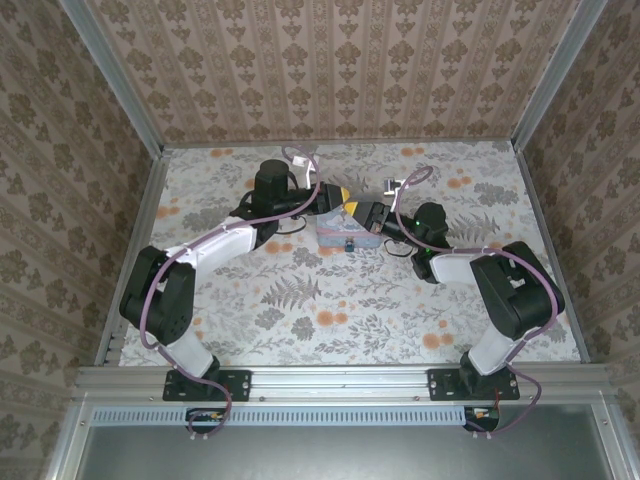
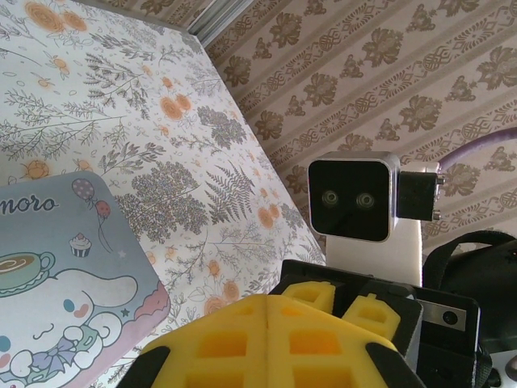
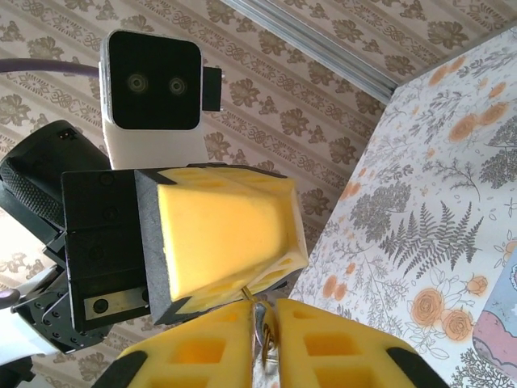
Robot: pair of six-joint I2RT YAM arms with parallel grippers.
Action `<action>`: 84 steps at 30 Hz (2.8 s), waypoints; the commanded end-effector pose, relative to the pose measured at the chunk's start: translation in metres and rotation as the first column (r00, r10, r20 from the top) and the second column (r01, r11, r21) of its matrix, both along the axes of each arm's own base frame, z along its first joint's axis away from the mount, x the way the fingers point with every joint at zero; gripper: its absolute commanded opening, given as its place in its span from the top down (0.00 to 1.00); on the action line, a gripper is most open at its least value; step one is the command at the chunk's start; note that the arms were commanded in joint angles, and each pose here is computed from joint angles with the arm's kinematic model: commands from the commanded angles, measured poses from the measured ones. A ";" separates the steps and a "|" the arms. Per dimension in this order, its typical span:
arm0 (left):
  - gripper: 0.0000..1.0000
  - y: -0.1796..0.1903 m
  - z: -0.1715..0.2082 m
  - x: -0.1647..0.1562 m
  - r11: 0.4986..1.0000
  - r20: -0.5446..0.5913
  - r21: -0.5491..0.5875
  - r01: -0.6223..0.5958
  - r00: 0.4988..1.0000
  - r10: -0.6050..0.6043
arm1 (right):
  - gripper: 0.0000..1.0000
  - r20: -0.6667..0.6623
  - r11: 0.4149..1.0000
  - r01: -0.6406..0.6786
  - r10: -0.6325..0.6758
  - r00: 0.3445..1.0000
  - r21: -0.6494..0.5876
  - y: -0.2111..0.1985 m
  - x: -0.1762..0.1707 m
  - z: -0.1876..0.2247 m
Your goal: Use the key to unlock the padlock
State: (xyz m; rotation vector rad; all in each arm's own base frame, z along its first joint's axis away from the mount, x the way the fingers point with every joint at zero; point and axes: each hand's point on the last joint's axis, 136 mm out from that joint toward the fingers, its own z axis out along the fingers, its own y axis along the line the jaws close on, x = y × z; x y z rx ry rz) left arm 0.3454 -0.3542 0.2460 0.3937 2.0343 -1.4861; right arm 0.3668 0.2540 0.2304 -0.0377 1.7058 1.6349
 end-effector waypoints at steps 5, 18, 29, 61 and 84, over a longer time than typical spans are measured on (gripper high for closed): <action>1.00 -0.008 0.007 0.004 1.000 0.021 -0.019 0.008 1.000 -0.007 | 0.97 0.053 1.000 -0.019 0.018 0.998 0.012 0.001 -0.003 0.009; 0.82 -0.006 0.008 0.010 1.000 0.010 -0.008 -0.025 1.000 0.025 | 1.00 0.041 1.000 -0.003 0.002 0.999 0.014 -0.002 -0.006 0.008; 0.30 0.057 0.019 0.022 0.973 0.025 0.039 -0.227 0.974 0.226 | 1.00 -0.031 0.991 0.129 -0.130 0.991 -0.030 -0.028 0.000 -0.006; 0.20 0.033 -0.172 -0.049 0.906 0.045 0.413 -0.091 0.996 0.079 | 1.00 -0.219 0.956 0.258 -0.283 0.934 -0.138 -0.063 0.066 -0.061; 0.23 -0.013 -0.193 -0.017 0.905 0.128 0.418 -0.083 0.991 0.031 | 1.00 -0.265 0.957 0.246 -0.280 0.923 -0.156 -0.070 0.080 -0.090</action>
